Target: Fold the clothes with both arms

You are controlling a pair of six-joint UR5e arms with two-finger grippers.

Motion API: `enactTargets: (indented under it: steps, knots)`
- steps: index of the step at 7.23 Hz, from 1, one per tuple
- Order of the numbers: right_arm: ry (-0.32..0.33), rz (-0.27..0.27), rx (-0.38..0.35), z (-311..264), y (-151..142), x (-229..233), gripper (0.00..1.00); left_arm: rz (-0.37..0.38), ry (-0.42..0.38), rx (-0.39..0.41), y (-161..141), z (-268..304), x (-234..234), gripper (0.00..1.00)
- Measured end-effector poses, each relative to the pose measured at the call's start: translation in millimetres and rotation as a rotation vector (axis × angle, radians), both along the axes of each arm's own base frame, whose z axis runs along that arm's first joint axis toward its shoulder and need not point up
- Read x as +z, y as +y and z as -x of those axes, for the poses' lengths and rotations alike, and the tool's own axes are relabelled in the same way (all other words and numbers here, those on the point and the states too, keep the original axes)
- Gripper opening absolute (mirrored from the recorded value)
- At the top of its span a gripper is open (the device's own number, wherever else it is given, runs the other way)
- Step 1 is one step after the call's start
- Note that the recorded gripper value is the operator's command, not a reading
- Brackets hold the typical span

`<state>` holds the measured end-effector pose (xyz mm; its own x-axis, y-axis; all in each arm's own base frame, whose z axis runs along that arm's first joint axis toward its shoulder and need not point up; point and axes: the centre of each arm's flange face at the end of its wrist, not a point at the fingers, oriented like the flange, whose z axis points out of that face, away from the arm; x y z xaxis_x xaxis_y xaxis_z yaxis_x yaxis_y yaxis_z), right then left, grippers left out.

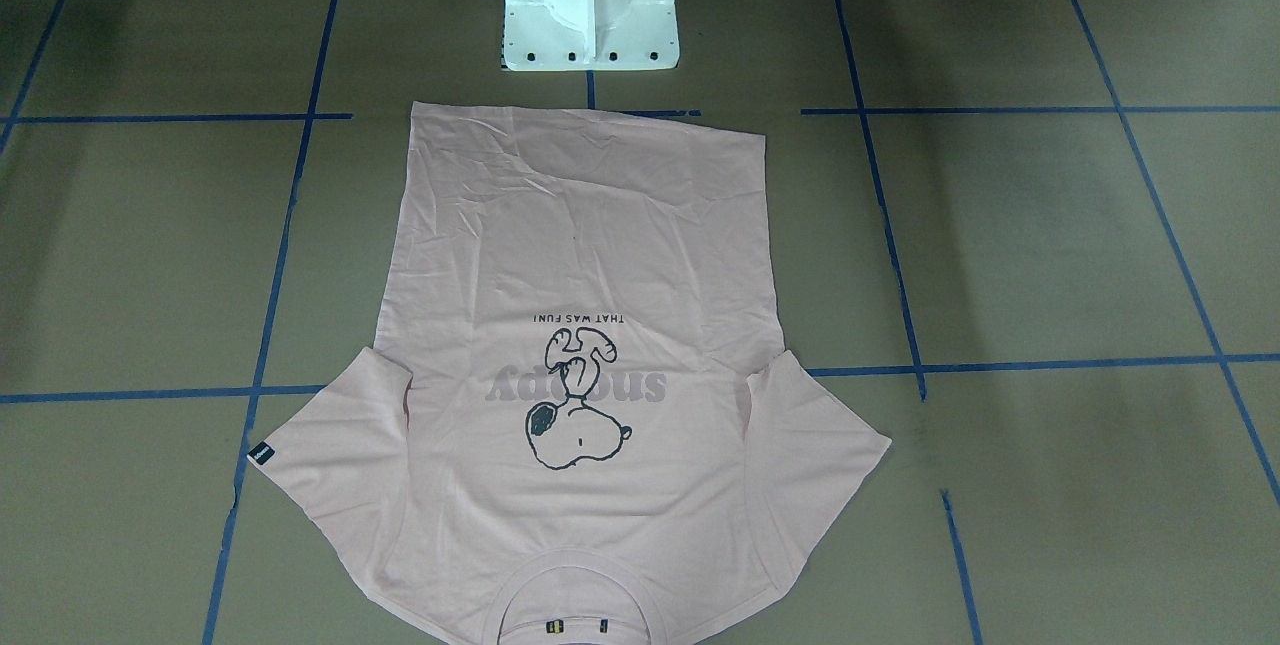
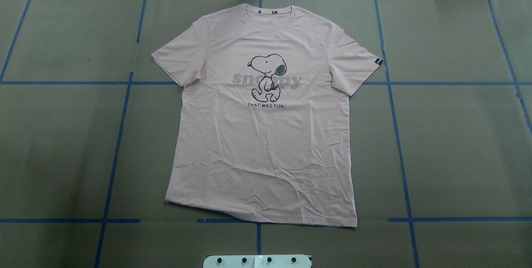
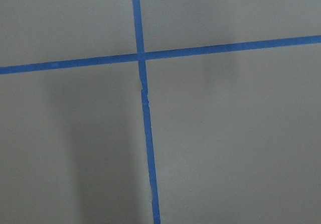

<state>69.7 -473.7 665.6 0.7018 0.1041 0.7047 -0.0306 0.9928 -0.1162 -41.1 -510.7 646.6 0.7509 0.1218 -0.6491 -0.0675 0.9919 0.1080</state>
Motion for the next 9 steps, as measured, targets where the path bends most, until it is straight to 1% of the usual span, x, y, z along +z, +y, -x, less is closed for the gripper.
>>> enactTargets:
  steps: [2,4,5,6,7,8,9]
  knots:
    - [0.001,-0.007,0.003,-0.2,-4.5,-4.3,1.00,-0.006,0.000,0.000,-0.5,0.0,-2.5,1.00]
    - [0.002,-0.043,0.006,-0.3,-21.8,-23.7,1.00,-0.029,0.002,0.000,-2.7,-0.7,-13.6,1.00]
    - [0.001,-0.062,0.007,0.6,-35.2,-34.6,1.00,-0.054,0.003,0.000,-9.8,-1.3,-28.1,1.00]
    - [-0.002,-0.072,0.015,6.7,-57.5,-51.2,1.00,-0.092,0.007,-0.001,-25.1,-2.6,-49.7,1.00]
    - [-0.007,-0.088,0.015,25.1,-87.4,-79.0,1.00,-0.141,0.034,0.004,-41.1,-5.4,-74.1,1.00]
    - [-0.013,-0.120,-0.004,50.2,-116.9,-111.6,1.00,-0.200,0.094,0.018,-52.5,-11.0,-94.5,1.00]
    - [-0.030,-0.150,-0.036,77.7,-138.8,-139.0,1.00,-0.271,0.150,0.035,-57.8,-16.1,-106.2,1.00]
